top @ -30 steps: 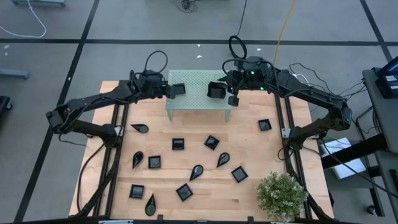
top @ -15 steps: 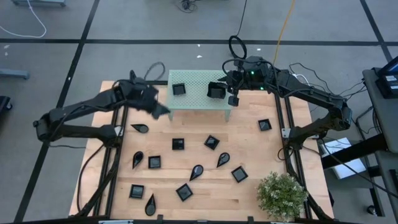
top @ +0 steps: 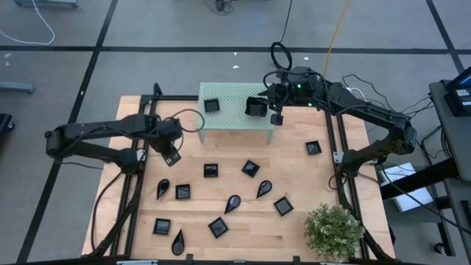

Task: Pick & Place Mini shaped plates
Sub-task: Stack the black square plate on top of the other black square plate on the shelf

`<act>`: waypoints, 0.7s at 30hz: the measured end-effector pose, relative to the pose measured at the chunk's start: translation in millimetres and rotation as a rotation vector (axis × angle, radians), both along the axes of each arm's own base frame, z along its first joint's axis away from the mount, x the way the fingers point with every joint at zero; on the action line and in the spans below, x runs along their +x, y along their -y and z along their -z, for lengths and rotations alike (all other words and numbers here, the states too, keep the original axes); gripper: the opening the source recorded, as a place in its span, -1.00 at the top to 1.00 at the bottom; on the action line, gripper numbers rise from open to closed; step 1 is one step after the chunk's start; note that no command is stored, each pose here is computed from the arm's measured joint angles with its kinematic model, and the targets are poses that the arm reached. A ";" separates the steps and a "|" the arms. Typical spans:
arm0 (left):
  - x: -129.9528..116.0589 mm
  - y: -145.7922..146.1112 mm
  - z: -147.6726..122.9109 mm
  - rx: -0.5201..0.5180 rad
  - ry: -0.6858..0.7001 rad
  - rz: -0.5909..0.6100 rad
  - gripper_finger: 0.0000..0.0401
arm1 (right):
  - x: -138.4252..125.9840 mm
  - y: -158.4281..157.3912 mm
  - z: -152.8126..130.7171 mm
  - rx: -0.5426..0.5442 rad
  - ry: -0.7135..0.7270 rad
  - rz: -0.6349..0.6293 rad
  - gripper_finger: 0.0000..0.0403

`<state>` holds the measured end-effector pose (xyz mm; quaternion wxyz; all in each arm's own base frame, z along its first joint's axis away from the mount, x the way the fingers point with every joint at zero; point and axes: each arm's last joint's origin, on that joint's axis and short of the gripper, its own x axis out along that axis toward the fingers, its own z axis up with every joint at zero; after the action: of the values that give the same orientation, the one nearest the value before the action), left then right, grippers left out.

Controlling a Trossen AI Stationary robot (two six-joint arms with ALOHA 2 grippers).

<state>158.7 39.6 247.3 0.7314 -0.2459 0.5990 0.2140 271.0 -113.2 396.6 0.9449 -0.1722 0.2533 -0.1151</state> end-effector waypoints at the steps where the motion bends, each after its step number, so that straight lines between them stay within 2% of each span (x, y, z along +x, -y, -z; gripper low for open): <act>1: 2.4 1.5 2.1 -0.015 -0.012 0.021 0.24 | -0.1 0.0 0.0 0.000 0.000 0.000 0.67; 7: 16.2 16.6 13.6 -0.112 -0.063 0.190 0.24 | 0.0 0.0 0.1 0.005 0.000 0.002 0.67; 14: 31.4 40.5 27.4 -0.120 -0.124 0.317 0.24 | -0.1 0.0 0.1 0.006 0.001 0.003 0.67; 21: 45.5 71.4 39.0 -0.135 -0.106 0.471 0.24 | -0.1 0.0 0.1 0.005 0.000 0.002 0.67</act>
<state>204.2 -31.9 208.3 0.7105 -0.1363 0.6903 0.0097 271.0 -113.1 396.4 0.9452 -0.1696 0.2537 -0.1156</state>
